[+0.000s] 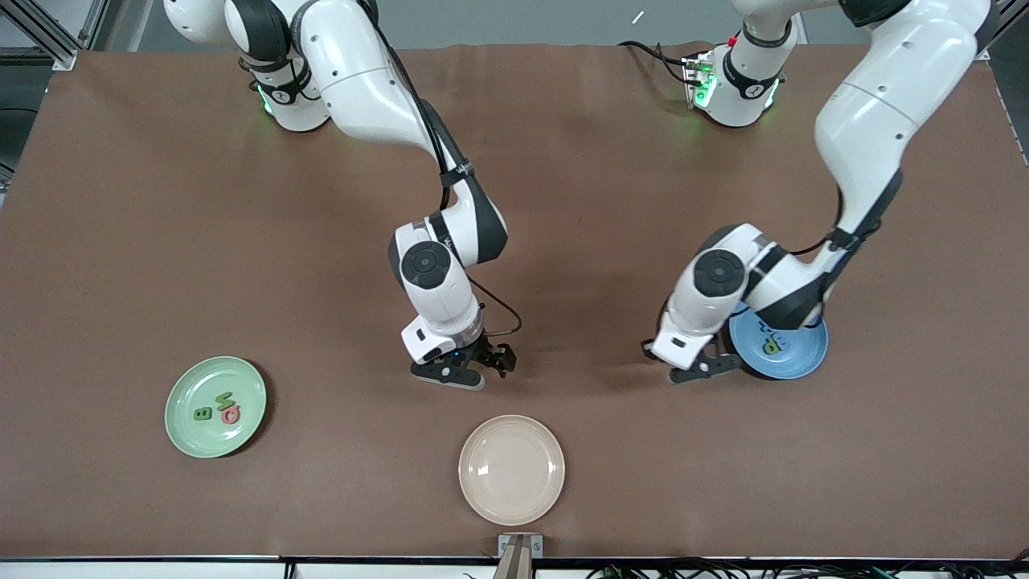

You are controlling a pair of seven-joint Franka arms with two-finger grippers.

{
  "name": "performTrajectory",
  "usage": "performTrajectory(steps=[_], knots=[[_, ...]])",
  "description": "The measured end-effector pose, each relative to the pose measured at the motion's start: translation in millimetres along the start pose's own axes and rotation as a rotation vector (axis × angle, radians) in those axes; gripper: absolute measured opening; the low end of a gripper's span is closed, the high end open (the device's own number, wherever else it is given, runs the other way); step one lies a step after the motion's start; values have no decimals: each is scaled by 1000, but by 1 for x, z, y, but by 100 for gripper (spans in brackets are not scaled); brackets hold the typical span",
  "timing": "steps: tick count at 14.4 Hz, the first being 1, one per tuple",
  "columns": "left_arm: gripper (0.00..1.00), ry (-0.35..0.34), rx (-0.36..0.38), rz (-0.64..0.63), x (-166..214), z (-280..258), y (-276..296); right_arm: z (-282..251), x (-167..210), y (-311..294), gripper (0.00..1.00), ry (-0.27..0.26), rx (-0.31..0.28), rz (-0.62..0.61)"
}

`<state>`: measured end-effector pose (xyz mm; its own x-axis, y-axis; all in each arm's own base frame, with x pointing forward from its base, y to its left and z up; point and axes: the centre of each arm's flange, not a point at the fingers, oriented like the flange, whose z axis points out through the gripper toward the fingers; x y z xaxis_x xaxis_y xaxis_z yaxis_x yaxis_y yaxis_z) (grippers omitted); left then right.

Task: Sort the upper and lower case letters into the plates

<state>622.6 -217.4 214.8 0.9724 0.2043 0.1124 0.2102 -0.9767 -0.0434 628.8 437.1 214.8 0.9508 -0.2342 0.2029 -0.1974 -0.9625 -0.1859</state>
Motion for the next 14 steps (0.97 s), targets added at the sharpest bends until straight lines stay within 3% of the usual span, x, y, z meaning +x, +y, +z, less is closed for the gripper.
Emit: performTrajectory(steps=[3,6,7,9,11,12,14], knots=[[26,-22,83,63,20,-18,-42,19,-15,-3,100,11,-34,-64],[26,-29,104,108,38,-34,-84,30,-29,-11,99,19,-27,-96],[26,-39,96,117,43,-36,-103,33,-34,-13,92,20,-27,-105],[26,-61,79,138,52,-36,-148,37,-43,-18,89,19,-27,-121],[26,-84,71,158,56,-31,-189,35,-47,-24,77,25,-27,-140],[26,-93,70,164,56,-28,-202,35,-49,-25,75,26,-27,-145],[26,-110,71,171,52,-22,-214,34,-48,-26,56,31,-30,-152]])
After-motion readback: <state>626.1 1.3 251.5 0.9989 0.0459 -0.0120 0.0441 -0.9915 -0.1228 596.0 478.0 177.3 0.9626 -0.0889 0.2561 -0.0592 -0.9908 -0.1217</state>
